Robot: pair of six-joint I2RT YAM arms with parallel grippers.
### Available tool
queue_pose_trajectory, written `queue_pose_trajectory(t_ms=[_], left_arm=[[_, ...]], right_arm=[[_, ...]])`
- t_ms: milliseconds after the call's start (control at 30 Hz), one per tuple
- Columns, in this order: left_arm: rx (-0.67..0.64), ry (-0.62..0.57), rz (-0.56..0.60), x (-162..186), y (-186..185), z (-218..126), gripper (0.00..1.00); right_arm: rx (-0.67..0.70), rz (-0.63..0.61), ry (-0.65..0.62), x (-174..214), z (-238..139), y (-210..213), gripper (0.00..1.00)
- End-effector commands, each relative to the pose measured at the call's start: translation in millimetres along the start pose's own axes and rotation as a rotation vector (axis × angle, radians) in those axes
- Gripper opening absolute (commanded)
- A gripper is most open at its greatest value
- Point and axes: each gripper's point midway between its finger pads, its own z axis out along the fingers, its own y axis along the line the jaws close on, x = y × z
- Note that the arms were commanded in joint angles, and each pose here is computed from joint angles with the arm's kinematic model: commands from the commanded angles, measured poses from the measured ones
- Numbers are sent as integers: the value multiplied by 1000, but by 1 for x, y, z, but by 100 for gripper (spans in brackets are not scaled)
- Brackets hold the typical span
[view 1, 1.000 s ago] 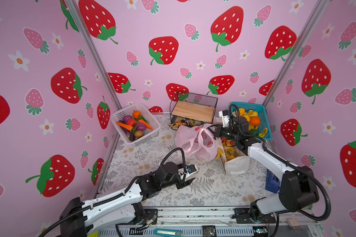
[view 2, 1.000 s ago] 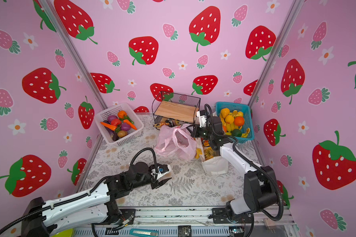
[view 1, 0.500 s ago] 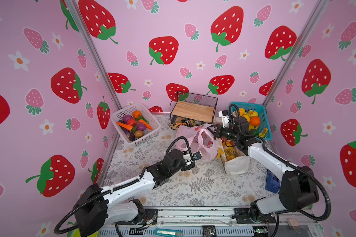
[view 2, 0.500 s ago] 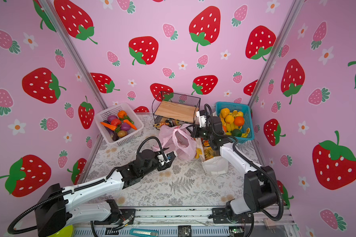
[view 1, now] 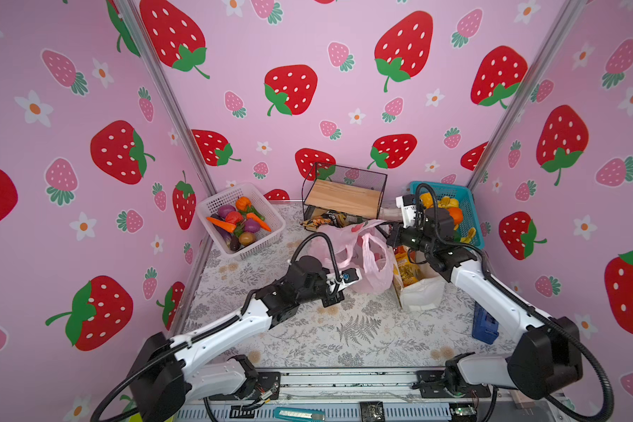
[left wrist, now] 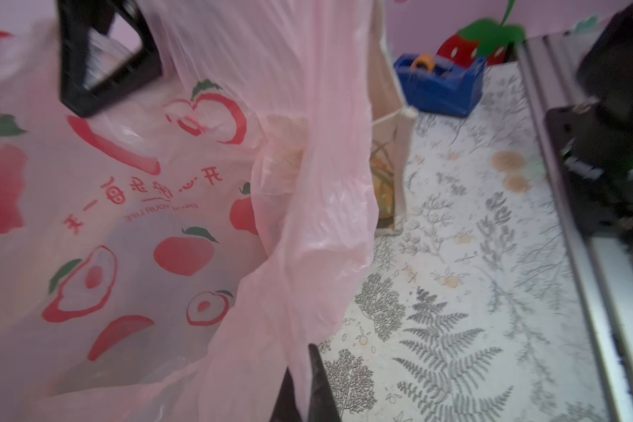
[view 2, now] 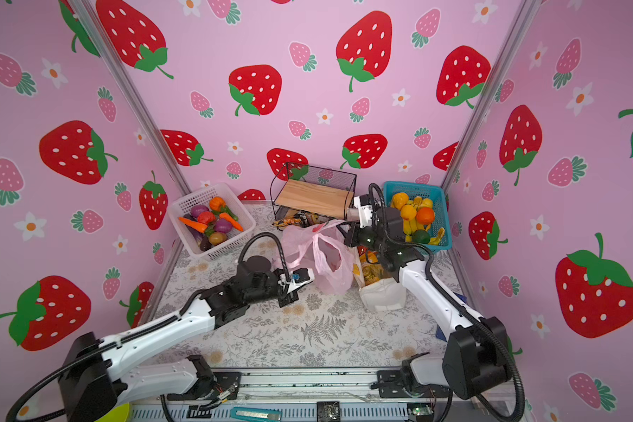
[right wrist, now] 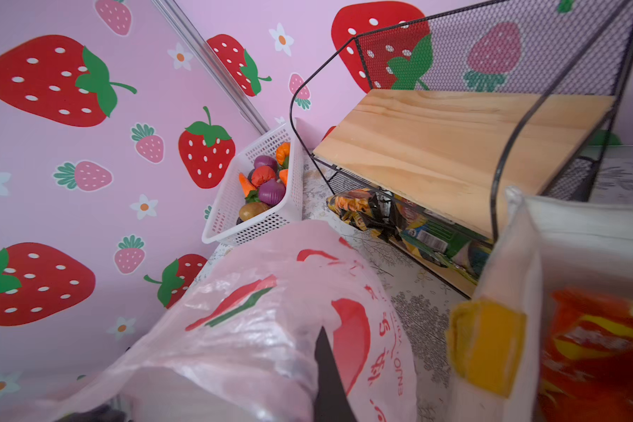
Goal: Place the mixed food into the grocery bags and tie them
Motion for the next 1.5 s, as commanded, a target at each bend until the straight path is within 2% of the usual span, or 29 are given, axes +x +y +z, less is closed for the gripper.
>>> queue_pose_trajectory(t_ms=[0, 167, 367, 433, 600, 633, 733, 767, 867, 1033, 1100, 1300, 1467], left_arm=[[97, -194, -59, -33, -26, -34, 0], [85, -233, -75, -30, -31, -48, 0], [154, -247, -146, -20, -30, -40, 0], [178, -230, -170, -13, -29, -34, 0], [213, -173, -247, 6, -23, -23, 0], [213, -171, -259, 6, -22, -23, 4], [201, -195, -286, -3, -18, -27, 35], [193, -209, -302, -8, -16, -30, 40], [132, -240, -370, -21, -4, -39, 49], [-52, -234, -483, -29, 32, -50, 52], [-70, -235, -524, -34, 42, -53, 55], [-172, -171, -678, -27, 78, -44, 51], [-280, -94, -706, -12, 106, -28, 49]], right_arm=[[136, -114, 8, -11, -28, -6, 0], [111, -176, 62, 0, -52, 13, 0], [257, -160, 78, 8, -70, -7, 0], [285, -144, 63, 10, -68, -14, 0], [206, -80, 38, 20, -45, -13, 0], [195, -72, 40, 23, -40, -13, 0], [173, -53, 43, 30, -27, -13, 0], [169, -49, 42, 32, -24, -13, 0], [154, -44, 45, 36, -18, -14, 0], [106, -73, 45, 37, -12, -7, 0], [105, -91, 45, 36, -12, -7, 0], [90, -114, 50, 37, -10, -5, 0], [56, -129, 66, 40, -5, -2, 0]])
